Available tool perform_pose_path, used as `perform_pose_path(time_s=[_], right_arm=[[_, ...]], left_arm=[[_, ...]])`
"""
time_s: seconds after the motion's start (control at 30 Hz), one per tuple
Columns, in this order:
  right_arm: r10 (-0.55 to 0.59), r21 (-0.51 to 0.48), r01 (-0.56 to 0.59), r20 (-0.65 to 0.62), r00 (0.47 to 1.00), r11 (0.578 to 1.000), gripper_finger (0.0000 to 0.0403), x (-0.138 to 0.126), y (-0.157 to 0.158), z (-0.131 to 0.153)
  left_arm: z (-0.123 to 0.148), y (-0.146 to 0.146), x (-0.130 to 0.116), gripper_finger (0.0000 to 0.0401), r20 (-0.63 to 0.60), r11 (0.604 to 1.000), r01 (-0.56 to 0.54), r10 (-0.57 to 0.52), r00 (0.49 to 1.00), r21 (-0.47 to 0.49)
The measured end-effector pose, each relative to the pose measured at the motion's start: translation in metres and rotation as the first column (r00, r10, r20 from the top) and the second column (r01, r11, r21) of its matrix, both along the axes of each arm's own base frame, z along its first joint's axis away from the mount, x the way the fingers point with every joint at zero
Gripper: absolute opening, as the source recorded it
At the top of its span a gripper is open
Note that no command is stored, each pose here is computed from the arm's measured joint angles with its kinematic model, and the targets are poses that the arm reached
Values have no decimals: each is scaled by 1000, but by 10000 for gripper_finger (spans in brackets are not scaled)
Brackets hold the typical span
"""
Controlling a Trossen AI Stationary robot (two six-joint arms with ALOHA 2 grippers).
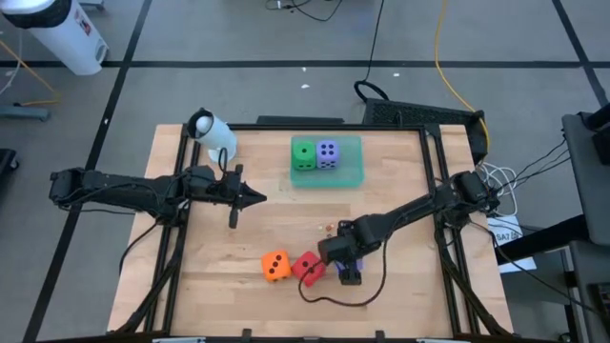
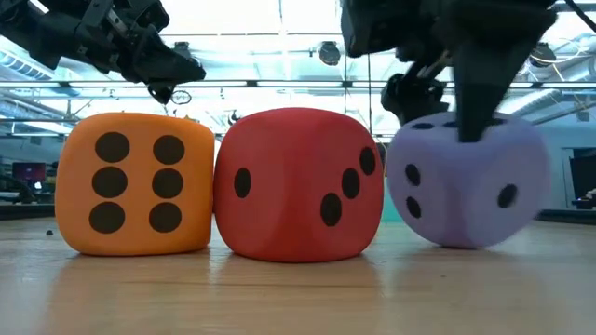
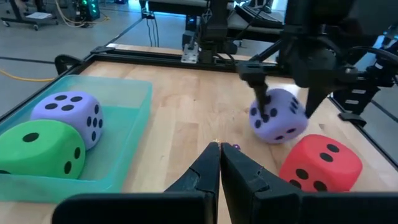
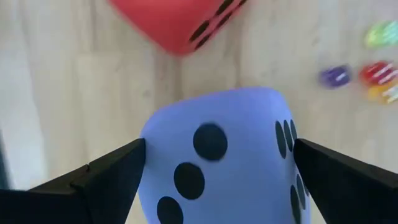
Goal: Pick & Place Dice
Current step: Put the large purple dice into the blue bin
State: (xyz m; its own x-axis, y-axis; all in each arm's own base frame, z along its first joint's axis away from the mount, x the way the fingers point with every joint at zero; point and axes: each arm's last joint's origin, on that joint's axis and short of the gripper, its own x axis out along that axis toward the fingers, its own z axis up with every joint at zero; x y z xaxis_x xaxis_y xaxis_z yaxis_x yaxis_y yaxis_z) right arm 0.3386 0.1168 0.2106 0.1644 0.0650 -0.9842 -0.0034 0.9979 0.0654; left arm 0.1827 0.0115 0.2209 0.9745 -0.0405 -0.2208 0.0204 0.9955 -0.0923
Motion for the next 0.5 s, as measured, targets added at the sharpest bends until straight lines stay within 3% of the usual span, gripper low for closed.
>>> perform_pose_path(time_s=[0.2,0.37,0.5], right_arm=[[-37,-50,43,110,993,998,394,-8,-20,33],[-57,-24,62,169,984,998,394,-12,-31,51],[-43,-97,66,224,974,993,394,-18,-38,64]], left_arm=[[0,0,0,21,0,1000,-19,19,1000,3],[0,1,0,21,0,1000,-29,29,1000,11],[0,1,0,21,0,999,-32,32,1000,12]])
